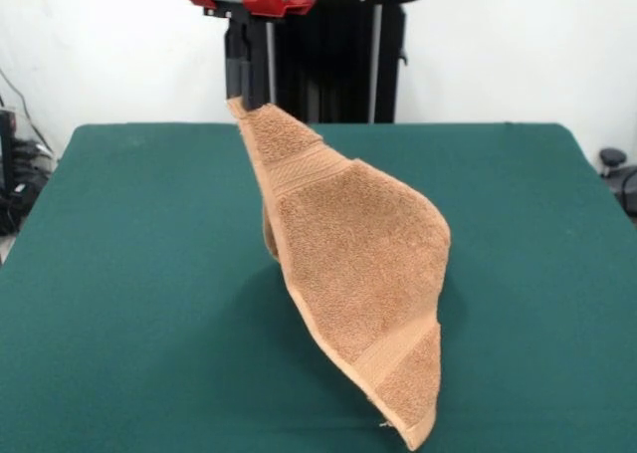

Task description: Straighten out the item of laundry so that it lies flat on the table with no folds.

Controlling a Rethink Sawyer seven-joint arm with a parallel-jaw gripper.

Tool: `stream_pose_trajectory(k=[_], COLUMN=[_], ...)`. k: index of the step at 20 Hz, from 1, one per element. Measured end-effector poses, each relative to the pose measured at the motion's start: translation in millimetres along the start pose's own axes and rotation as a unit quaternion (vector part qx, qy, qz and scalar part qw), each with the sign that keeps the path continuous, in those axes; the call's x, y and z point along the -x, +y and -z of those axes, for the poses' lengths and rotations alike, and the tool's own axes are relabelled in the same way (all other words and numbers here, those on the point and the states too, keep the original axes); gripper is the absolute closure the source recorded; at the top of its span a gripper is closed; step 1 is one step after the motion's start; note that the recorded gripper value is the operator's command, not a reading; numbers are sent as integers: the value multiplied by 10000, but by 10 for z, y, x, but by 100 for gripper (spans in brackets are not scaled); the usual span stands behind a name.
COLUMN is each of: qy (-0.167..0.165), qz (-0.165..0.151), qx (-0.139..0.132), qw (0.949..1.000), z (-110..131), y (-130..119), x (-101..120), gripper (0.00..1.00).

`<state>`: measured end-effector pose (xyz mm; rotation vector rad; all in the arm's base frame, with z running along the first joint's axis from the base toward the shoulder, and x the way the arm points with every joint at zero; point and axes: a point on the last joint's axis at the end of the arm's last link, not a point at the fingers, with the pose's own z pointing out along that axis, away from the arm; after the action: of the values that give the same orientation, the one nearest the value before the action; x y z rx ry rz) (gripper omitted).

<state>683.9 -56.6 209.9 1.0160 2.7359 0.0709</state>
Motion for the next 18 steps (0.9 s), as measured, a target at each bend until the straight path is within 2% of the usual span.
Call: stream_pose_trajectory(k=[18], qy=[-67], qz=[475], qx=[81], qw=[9988], z=[-68], y=[-76], x=[115], gripper=[100])
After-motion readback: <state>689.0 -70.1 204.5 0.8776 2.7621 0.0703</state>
